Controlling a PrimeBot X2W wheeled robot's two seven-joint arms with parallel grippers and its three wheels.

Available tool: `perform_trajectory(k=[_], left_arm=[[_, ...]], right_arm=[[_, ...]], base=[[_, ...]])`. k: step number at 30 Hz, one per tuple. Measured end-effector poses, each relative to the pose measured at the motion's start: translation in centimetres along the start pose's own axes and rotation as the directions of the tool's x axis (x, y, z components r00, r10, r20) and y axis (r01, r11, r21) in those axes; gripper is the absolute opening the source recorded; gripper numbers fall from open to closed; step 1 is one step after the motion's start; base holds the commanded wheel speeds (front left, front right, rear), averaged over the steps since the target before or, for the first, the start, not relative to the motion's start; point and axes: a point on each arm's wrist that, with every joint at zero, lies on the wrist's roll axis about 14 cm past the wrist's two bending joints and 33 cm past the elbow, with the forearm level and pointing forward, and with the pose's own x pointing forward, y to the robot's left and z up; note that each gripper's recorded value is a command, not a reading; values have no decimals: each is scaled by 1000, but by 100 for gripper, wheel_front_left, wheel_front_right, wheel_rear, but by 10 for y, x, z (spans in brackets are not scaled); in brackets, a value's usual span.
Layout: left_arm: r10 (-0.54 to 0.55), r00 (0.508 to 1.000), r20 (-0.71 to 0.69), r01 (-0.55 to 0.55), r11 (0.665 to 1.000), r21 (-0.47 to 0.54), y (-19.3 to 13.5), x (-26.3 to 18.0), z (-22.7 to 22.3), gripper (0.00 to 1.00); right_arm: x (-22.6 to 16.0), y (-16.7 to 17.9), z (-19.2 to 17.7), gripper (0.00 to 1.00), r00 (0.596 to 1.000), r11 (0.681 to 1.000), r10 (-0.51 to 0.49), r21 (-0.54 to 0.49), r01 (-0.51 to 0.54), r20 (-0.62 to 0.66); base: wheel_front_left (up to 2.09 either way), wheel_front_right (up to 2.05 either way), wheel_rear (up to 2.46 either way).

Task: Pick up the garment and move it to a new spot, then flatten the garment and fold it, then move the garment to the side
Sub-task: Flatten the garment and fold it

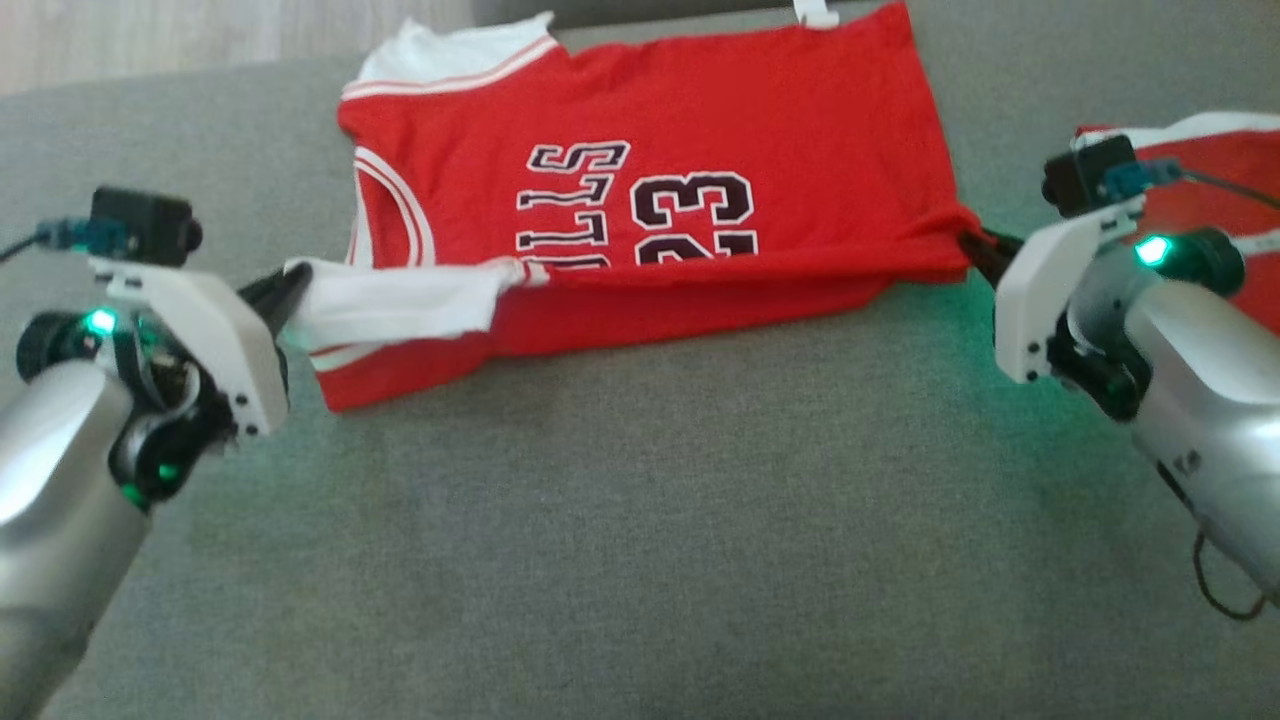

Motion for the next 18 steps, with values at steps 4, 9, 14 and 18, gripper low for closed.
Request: perform_trajectory(k=[4,9,14,18], left_arm=[[7,999,-35,-6,1000,25,5,19,4,0],[25,998,-57,-21,997,68,11,43,11,17],[61,990,128,-75,991,108,18,64,60,100],[62,953,295,-97,990,104,14,63,88,100]], right_arm=[[12,-3,1,0,1000,1000,-5,0,5,-18],[26,-11,3,100,1000,1000,-23,-8,23,-19],[39,-32,32,100,991,997,-77,14,76,106],[36,-36,55,100,966,995,-98,19,96,238]], base=[[0,0,0],[0,0,0],[0,0,0],[0,0,0]])
